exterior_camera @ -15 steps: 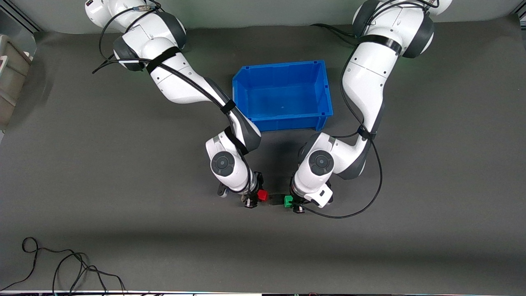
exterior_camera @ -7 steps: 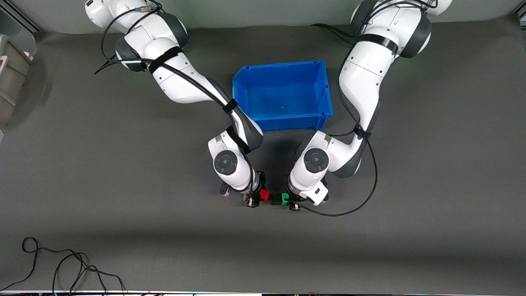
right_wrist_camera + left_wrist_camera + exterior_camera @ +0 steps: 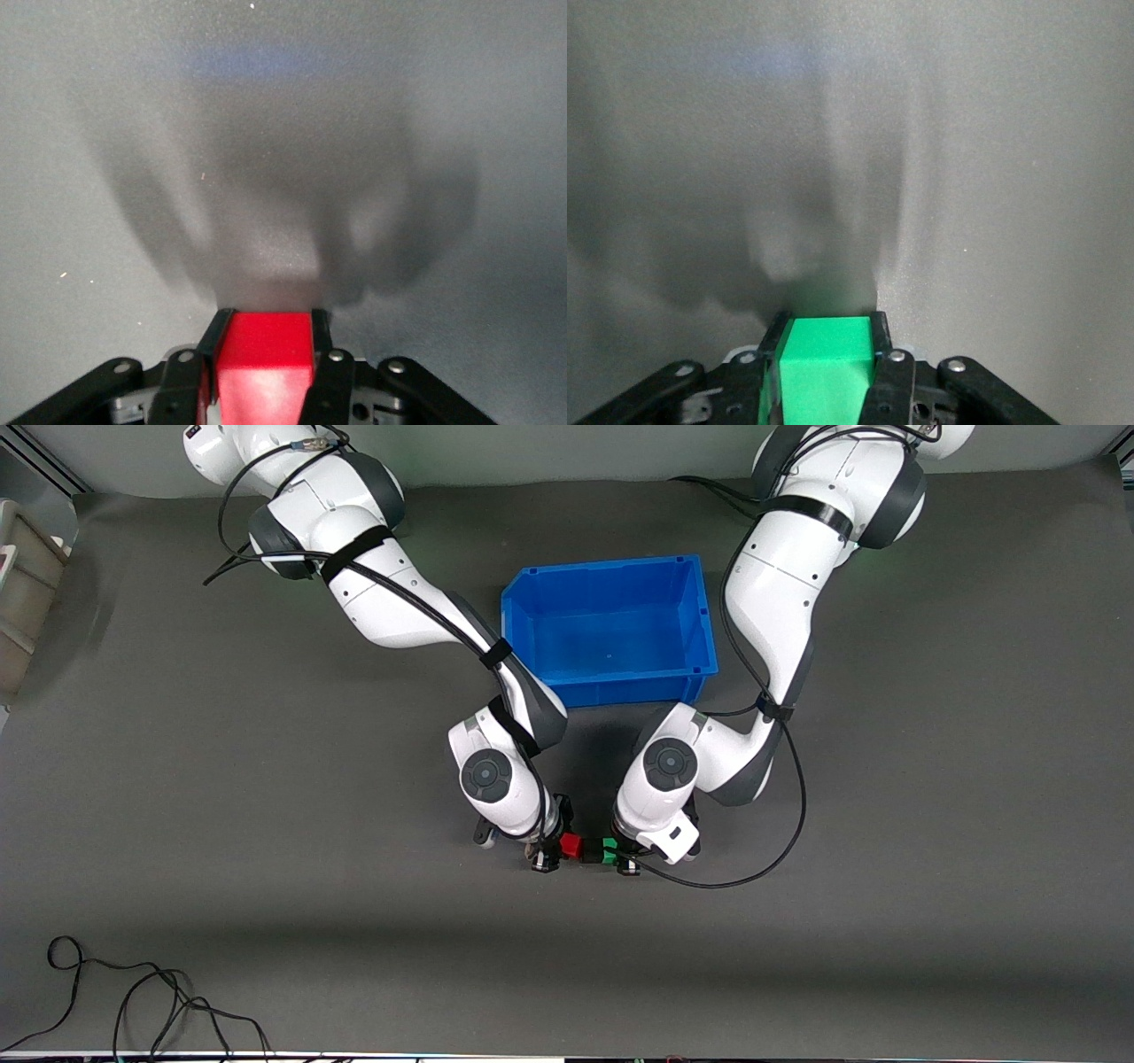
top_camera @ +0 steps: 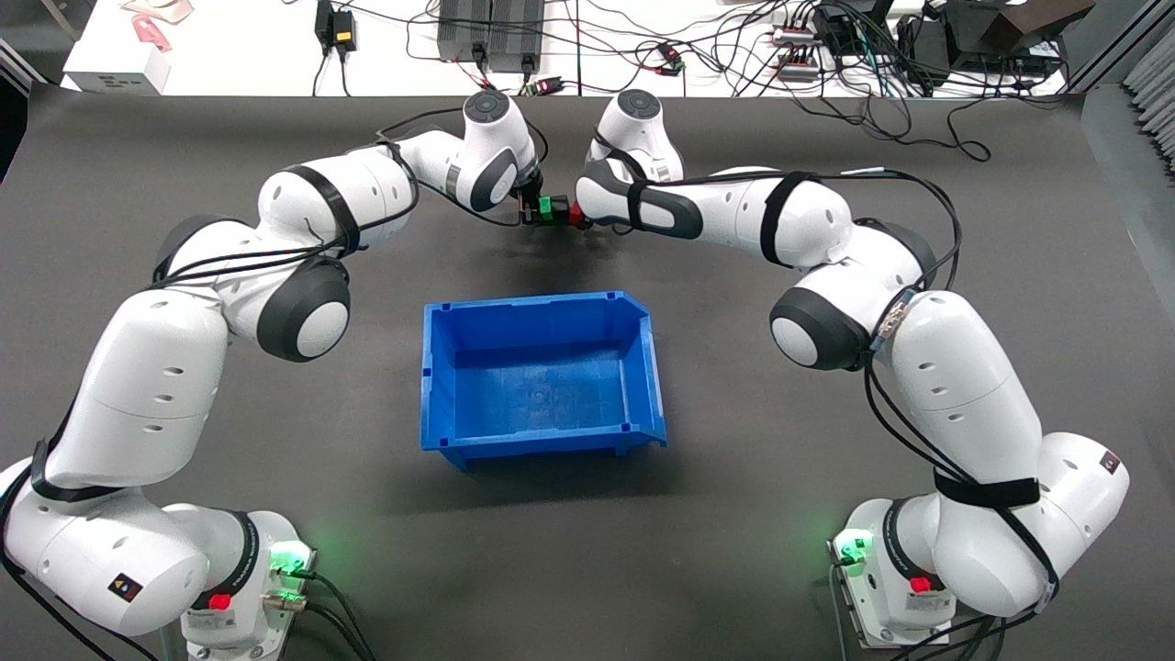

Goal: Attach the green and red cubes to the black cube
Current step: 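Lower both cubes beside the black cube and open both grippers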

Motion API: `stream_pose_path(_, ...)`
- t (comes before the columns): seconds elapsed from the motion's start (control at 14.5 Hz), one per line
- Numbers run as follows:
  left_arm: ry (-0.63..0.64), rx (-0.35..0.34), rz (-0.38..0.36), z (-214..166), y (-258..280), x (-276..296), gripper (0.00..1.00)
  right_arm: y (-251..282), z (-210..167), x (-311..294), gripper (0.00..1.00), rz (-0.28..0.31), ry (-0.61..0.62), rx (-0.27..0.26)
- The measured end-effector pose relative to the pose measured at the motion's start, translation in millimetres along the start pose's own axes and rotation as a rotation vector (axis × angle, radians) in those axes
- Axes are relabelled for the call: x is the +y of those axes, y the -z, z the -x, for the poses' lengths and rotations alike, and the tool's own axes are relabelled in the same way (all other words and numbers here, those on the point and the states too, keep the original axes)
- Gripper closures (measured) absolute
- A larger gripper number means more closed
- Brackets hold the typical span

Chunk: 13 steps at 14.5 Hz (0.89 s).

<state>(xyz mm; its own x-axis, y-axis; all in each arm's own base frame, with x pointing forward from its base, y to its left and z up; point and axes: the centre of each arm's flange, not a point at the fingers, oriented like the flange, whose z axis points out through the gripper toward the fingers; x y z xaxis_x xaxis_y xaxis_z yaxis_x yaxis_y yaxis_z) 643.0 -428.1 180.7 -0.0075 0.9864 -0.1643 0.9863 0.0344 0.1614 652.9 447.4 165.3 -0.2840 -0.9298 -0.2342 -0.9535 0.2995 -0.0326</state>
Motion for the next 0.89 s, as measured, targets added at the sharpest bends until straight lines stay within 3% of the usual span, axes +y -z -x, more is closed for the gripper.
stream_pose_path(0.21,-0.016,0.006,0.004,1.7,0.0,-1.1,0.61,-0.2,-2.4,-6.1,0.61,-0.025,-0.007,-0.017)
stream_pose_path(0.89,-0.018,0.007,0.004,1.9,0.0,-1.3,0.61,-0.2,-2.3,-6.7,0.61,-0.028,-0.009,-0.019)
